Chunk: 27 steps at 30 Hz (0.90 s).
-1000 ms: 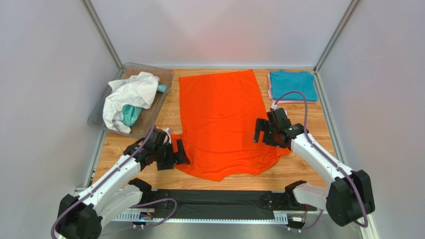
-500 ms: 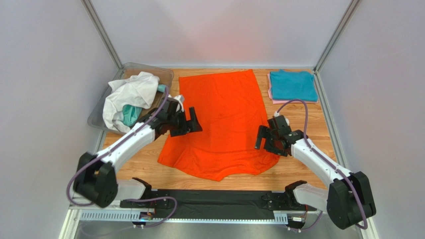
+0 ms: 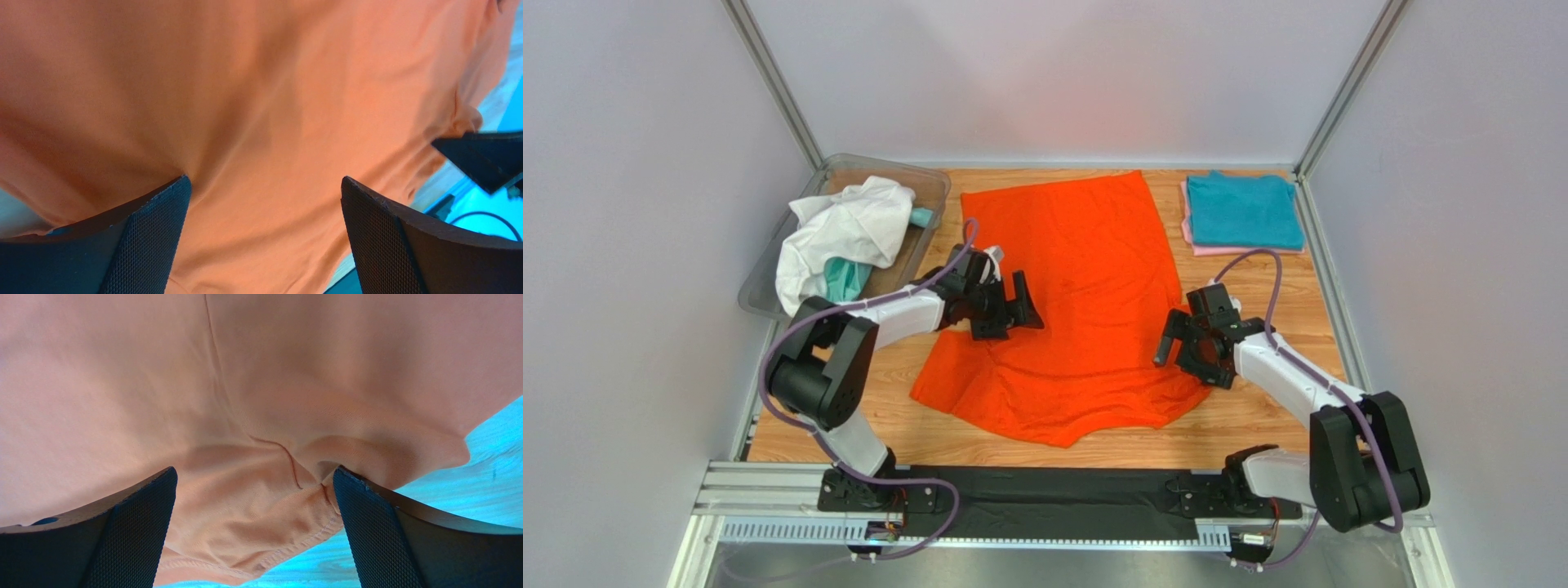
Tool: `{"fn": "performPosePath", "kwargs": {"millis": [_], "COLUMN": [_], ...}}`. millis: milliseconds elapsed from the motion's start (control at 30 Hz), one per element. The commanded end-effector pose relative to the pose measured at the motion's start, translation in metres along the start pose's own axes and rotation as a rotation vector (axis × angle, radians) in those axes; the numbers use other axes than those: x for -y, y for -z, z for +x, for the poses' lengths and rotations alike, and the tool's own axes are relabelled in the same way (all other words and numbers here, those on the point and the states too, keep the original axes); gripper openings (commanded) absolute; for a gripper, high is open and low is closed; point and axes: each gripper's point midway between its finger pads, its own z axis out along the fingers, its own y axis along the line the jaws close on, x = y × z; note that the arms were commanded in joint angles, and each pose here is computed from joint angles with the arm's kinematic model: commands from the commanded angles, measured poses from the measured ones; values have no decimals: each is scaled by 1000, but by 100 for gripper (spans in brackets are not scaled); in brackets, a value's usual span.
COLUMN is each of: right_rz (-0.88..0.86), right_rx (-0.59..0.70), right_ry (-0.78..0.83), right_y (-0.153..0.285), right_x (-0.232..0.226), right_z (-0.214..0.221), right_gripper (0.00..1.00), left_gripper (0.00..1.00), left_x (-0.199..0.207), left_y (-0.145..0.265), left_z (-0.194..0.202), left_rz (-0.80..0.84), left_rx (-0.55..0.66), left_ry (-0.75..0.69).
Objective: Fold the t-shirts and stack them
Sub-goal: Flatten the tshirt out
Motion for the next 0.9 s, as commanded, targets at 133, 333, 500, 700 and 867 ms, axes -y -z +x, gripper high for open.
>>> {"fn": "performPosePath", "kwargs": {"millis": [133,333,500,700,867], "right_rz": [14,-22,-124,-217,-257], "right_rx": [-19,-18,-55,-60,-23], "right_ry": [-16,39,112,213,274], "right_y": [-22,-32,-54,-74,-69], "right_x": [4,-22,-72,-145,-182], "right_z": [-12,-47,-74,-97,-136], "right_gripper": [100,100,100,100,100], "left_gripper": [98,98,96,96,96], "left_x": [5,15,66,126,163], "left_y": [11,12,12,1,-13], "left_z": [84,183,214,193,176], "left_rz": [93,91,225,382,493], "left_rx": [-22,-136,-157,-110,-53], "left_ry": [56,33,-70,-152,-144]}}
